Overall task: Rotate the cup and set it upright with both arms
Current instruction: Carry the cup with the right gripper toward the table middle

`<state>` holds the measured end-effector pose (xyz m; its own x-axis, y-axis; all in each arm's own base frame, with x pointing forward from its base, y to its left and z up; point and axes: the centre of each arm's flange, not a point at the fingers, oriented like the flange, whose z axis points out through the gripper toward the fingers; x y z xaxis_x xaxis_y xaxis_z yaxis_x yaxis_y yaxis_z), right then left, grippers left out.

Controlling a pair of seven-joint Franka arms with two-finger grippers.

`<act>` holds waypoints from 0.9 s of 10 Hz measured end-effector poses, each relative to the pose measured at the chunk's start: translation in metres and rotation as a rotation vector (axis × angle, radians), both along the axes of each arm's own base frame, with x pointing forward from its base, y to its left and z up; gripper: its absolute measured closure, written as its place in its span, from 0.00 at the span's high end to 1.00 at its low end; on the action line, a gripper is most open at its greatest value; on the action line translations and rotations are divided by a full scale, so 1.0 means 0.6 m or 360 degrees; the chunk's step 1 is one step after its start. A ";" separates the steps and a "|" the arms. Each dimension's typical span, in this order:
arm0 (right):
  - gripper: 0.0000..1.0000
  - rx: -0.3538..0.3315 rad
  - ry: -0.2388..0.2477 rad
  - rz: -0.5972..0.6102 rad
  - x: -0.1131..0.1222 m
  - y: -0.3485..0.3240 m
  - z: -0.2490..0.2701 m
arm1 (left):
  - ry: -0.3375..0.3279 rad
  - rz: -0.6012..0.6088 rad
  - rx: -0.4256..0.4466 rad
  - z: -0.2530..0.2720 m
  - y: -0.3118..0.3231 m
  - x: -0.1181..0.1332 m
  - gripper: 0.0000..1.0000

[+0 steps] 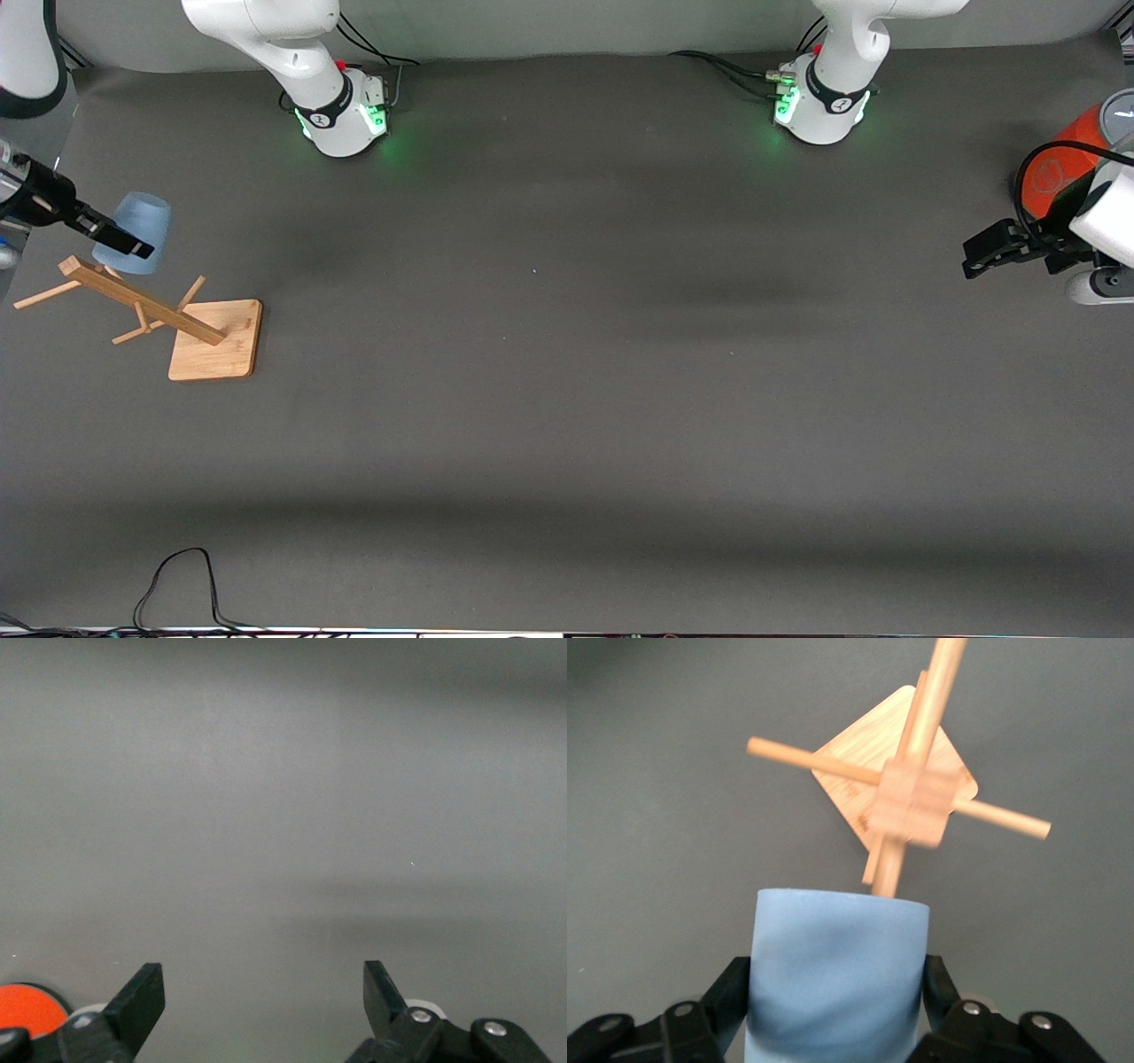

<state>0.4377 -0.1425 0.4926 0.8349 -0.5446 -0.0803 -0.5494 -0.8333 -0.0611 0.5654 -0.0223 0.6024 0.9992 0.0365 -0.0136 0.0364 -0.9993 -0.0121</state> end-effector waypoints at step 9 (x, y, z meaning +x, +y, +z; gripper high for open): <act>0.83 -0.0067 0.0022 -0.0091 -0.042 0.324 0.096 | 0.0000 0.0003 0.0000 0.000 0.002 0.000 1.00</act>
<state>0.4128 0.0517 0.5502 0.8013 -0.5944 -0.0676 -0.5967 -0.8023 -0.0184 0.5654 -0.0212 0.6025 0.9992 0.0382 -0.0134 0.0381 -0.9992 -0.0121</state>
